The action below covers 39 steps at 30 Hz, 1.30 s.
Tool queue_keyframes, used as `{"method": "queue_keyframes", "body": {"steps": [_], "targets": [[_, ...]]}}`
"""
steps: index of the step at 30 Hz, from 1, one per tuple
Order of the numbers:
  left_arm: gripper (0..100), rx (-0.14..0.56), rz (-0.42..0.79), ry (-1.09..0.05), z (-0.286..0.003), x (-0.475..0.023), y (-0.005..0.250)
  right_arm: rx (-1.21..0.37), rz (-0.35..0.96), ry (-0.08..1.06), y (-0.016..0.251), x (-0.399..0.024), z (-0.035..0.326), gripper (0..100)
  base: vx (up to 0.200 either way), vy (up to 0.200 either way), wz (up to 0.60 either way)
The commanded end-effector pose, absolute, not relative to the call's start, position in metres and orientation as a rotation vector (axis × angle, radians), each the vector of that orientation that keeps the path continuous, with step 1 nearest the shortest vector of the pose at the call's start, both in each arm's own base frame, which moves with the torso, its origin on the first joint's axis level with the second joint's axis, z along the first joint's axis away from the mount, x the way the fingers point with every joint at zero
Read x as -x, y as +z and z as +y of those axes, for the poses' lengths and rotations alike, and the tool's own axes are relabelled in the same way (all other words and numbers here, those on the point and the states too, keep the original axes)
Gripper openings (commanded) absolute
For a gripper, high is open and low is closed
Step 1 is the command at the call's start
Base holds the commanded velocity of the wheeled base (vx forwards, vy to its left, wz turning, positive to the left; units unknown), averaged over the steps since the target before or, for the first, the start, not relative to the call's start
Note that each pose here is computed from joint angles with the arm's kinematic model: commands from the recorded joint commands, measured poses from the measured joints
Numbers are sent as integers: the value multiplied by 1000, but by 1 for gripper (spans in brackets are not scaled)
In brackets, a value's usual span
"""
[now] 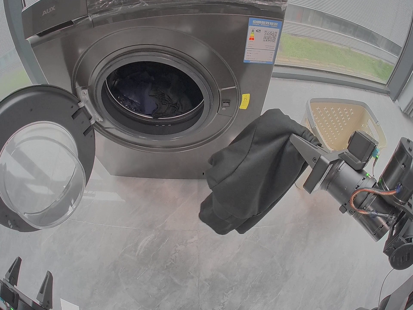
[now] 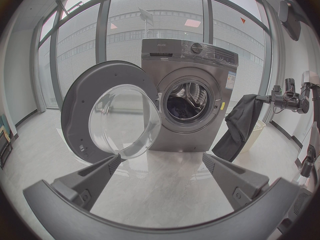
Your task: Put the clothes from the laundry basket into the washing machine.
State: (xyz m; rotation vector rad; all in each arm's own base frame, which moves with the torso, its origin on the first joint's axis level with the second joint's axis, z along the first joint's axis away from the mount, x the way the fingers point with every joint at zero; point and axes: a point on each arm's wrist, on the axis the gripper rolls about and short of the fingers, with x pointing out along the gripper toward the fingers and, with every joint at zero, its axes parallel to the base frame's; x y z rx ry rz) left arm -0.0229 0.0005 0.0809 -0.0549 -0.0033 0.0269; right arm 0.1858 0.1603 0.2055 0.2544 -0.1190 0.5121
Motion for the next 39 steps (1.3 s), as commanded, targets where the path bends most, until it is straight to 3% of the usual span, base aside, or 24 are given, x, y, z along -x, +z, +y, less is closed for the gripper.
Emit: {"method": "queue_keyframes", "body": {"steps": [1,7,25,39], "targets": [[100,55,2,28,1,22,76,-254,-117,512,205,-186,160,0,0,0,0],[100,55,2,26,1,22,76,-254,-119,511,205,-186,160,0,0,0,0],[100,55,2,28,1,22,76,-252,-117,504,205,-187,159,0,0,200,0],[100,55,2,28,1,22,76,-251,-114,503,204,-187,158,0,0,29,0]]}}
